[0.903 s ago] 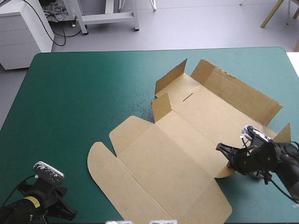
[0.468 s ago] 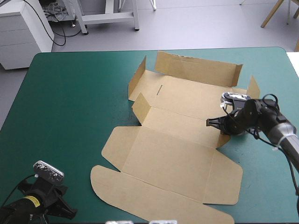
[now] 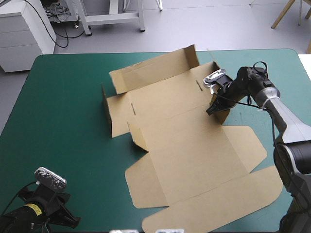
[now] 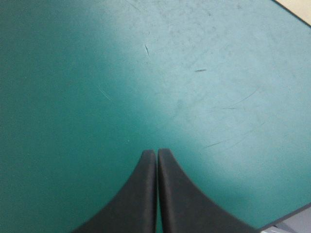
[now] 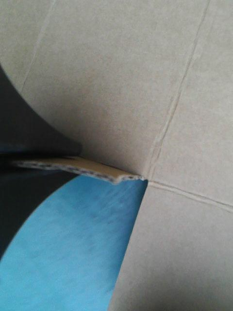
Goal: Fold the box
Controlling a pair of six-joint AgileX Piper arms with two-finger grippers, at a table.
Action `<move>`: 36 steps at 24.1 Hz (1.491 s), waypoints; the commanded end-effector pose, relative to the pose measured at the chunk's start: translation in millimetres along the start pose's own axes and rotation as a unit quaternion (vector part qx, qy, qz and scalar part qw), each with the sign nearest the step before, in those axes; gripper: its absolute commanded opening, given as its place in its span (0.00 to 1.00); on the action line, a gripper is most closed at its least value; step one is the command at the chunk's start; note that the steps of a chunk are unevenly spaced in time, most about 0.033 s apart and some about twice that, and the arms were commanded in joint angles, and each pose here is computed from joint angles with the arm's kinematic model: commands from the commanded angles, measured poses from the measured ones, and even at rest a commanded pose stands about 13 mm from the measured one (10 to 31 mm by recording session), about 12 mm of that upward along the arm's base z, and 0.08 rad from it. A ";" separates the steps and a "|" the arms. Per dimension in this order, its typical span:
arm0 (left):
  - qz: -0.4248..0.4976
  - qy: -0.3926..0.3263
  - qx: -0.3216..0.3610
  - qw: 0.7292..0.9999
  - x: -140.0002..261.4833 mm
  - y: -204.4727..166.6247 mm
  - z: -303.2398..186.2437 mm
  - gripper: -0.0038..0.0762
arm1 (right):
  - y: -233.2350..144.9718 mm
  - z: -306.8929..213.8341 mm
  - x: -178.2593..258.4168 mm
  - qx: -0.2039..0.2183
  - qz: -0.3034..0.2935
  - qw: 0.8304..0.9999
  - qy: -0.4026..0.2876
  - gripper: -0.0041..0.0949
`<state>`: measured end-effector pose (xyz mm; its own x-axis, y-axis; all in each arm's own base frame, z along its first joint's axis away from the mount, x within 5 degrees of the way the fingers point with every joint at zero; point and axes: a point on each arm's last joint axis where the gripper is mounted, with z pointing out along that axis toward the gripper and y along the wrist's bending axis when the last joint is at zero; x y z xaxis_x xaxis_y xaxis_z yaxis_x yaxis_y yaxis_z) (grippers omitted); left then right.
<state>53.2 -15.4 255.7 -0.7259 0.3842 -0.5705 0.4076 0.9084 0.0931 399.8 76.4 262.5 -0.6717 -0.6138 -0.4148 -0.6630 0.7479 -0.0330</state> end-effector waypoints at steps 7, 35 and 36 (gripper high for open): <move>0.000 -0.031 -0.003 0.999 -9.6 1.2 -5.4 0.04 | 30.2 -19.6 -68.4 -0.016 -0.250 0.961 -0.114 0.03; -0.009 -0.181 0.000 0.983 -52.6 -0.6 -89.9 0.04 | 163.1 -6.4 -105.7 -0.016 -0.421 0.904 -0.074 0.03; -0.008 -0.177 -0.003 0.984 -51.8 -0.1 -89.6 0.04 | 164.3 -4.5 -104.8 -0.025 -0.425 0.902 -0.071 0.03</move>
<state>40.5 -20.4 346.3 -0.5320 0.3074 -0.7890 0.4016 0.9119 0.0845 366.5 263.1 272.2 0.1063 -0.9455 -0.3078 -0.9516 -0.0069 -0.3073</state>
